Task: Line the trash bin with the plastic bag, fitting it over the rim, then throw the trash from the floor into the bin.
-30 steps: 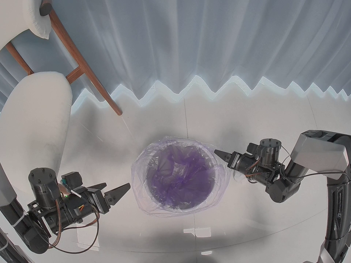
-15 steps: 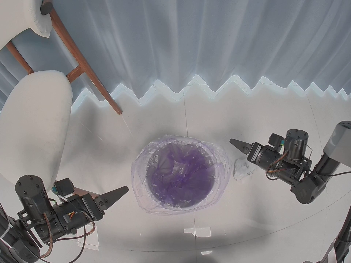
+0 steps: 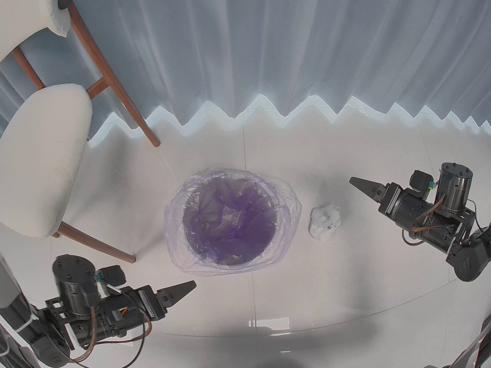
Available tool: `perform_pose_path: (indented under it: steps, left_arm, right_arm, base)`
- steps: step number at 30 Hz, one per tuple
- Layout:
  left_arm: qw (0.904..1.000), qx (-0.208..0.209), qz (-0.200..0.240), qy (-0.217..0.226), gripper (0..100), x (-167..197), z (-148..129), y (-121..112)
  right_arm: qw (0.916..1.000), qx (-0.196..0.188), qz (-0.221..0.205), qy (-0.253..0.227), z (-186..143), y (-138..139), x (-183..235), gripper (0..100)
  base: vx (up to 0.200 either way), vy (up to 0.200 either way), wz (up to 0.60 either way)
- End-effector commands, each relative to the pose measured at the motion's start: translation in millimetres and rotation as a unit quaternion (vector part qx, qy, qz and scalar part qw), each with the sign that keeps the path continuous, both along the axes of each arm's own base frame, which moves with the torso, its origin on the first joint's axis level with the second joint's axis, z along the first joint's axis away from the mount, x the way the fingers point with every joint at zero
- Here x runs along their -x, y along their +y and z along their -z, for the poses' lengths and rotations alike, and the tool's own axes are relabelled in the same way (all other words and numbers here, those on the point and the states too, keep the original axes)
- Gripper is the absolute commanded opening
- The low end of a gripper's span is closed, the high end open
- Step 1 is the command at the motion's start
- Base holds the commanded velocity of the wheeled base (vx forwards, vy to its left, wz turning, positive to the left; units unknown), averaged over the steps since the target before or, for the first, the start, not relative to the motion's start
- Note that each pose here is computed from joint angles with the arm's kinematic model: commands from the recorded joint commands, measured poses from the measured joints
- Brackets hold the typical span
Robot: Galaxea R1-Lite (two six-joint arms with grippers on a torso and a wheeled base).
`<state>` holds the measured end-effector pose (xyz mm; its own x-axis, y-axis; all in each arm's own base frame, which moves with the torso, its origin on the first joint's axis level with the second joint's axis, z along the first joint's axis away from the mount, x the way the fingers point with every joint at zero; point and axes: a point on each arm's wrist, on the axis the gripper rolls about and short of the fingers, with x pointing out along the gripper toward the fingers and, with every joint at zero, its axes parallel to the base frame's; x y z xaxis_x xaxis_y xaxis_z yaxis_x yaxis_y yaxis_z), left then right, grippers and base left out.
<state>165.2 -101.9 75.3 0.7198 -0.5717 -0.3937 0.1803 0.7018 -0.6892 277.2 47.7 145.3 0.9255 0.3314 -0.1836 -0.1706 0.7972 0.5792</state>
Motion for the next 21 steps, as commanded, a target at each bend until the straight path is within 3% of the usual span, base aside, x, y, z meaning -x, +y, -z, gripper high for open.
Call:
perform_pose_path:
  steps: [1, 4, 5, 6, 7, 8, 16, 21]
  left_arm:
    - [0.9974, -0.068, -0.019, 0.014, 100, -24.7, 26.0, -5.5]
    - [0.9887, -0.147, -0.024, -0.010, 100, -35.4, 36.0, 4.7]
    - [0.9808, -0.191, -0.033, -0.017, 100, -40.6, 42.6, 11.1]
    - [0.9808, -0.191, -0.033, -0.017, 100, -40.6, 42.6, 11.1]
    - [0.9681, -0.244, -0.054, -0.019, 100, -50.1, 52.3, 20.2]
    - [0.9628, -0.261, -0.068, -0.019, 100, -54.3, 55.7, 24.9]
    - [0.9538, -0.282, -0.103, 0.009, 100, -64.7, 74.7, 40.3]
    - [0.9567, -0.269, -0.109, -0.022, 100, -76.3, 80.1, 35.8]
  right_arm:
    - [0.9996, -0.004, -0.001, -0.027, -16.8, -1.4, 15.1, 100]
    - [0.9997, -0.004, -0.001, -0.025, -16.1, -2.0, 16.4, 100]
    - [0.9997, -0.004, 0.000, -0.025, -16.1, -2.4, 16.3, 100]
    - [0.9997, -0.004, 0.000, -0.025, -16.1, -2.4, 16.3, 100]
    - [0.9997, -0.004, -0.001, -0.024, -15.3, -2.3, 15.8, 100]
    - [0.9997, -0.004, -0.001, -0.024, -15.3, -2.3, 15.8, 100]
    - [0.9998, -0.003, -0.002, -0.017, -11.2, -1.7, 17.6, 100]
    - [0.9999, -0.002, -0.003, -0.010, -7.5, -2.3, 21.3, 100]
  base:
    - [0.000, 0.000, 0.00]
    - [0.000, 0.000, 0.00]
    - [0.000, 0.000, 0.00]
    - [0.000, 0.000, 0.00]
    - [0.000, 0.000, 0.00]
    - [0.000, 0.000, 0.00]
    - [0.000, 0.000, 0.00]
    - [0.000, 0.000, 0.00]
